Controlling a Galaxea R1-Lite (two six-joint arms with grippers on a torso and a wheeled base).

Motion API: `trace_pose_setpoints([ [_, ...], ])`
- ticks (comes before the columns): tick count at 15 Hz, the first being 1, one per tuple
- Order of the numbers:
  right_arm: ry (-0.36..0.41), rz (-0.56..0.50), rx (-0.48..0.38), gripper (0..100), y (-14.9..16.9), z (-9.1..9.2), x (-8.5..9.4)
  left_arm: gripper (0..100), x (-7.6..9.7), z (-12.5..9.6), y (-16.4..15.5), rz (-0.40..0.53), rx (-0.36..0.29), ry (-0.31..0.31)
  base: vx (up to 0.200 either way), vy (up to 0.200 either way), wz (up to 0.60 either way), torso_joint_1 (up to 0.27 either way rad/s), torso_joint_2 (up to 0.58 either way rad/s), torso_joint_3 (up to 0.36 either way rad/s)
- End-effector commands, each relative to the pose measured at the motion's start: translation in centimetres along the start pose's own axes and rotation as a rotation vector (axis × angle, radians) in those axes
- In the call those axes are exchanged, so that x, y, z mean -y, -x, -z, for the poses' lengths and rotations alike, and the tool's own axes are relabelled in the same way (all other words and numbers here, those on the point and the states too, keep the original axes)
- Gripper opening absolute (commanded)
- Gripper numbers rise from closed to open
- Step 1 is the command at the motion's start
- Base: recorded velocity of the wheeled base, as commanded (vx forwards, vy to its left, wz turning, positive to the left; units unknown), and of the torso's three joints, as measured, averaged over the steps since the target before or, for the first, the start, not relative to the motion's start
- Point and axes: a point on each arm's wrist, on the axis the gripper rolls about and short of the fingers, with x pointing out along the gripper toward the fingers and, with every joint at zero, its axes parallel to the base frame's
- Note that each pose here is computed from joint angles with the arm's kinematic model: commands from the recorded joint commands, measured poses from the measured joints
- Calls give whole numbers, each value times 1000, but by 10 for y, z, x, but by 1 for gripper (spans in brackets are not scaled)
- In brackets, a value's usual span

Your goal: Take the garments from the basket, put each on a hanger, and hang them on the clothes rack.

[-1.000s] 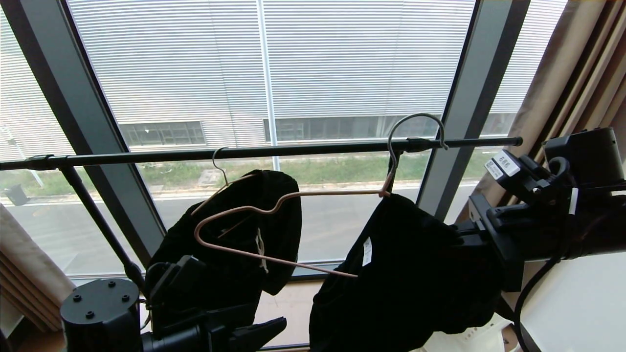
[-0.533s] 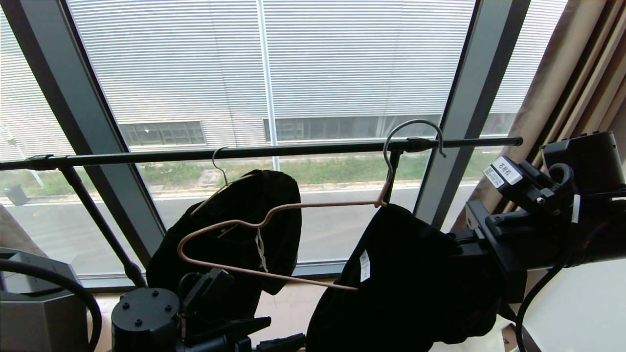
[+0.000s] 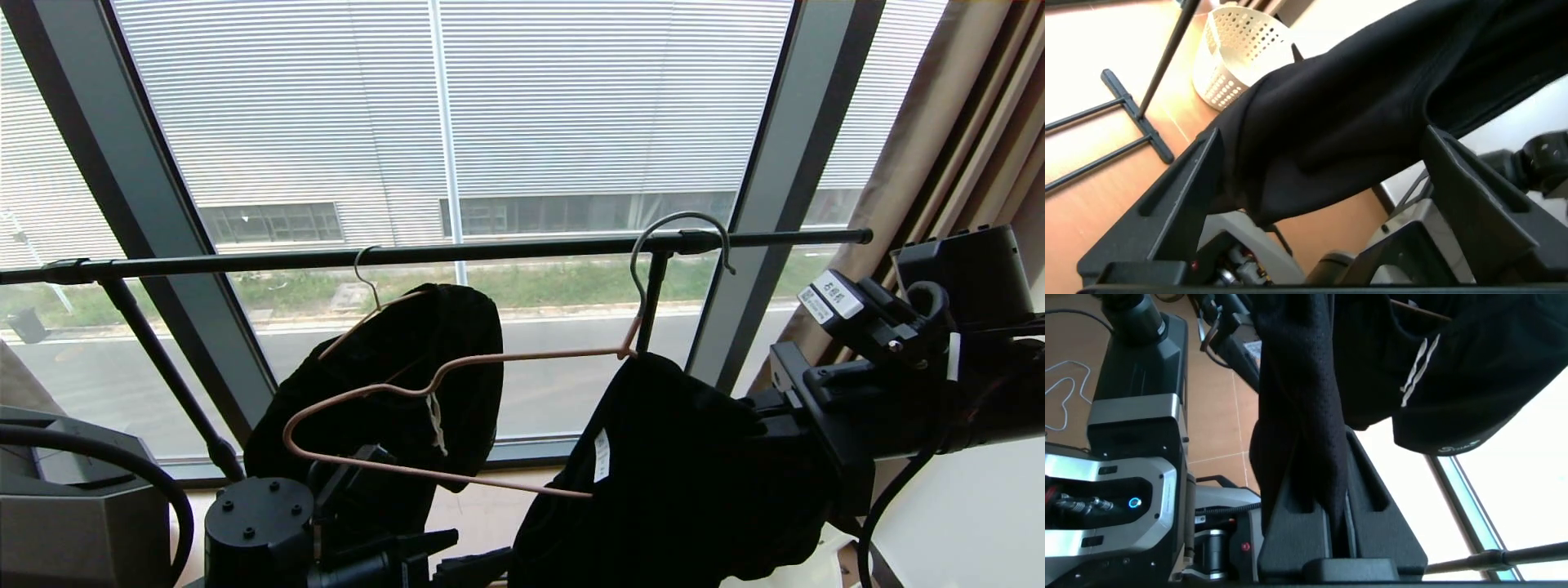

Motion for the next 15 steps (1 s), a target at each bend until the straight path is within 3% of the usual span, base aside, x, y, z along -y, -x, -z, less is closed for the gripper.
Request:
trace_pose_setpoints([
  [1,-1,-2,-1,0,0,0,0,100,1,-2,1,5,9,-3,0,0,0,0,0,0],
  [7,0,-26,-6,0,-5,1,-4,100,8,-10,-12,48,43,10,0,0,0,0,0,0],
  [13,6,-44,-7,0,-8,0,-7,100,8,-7,-16,23,45,3,0,0,0,0,0,0],
  [15,5,-49,-6,0,-8,0,-7,100,7,1,-21,-23,32,-50,0,0,0,0,0,0],
])
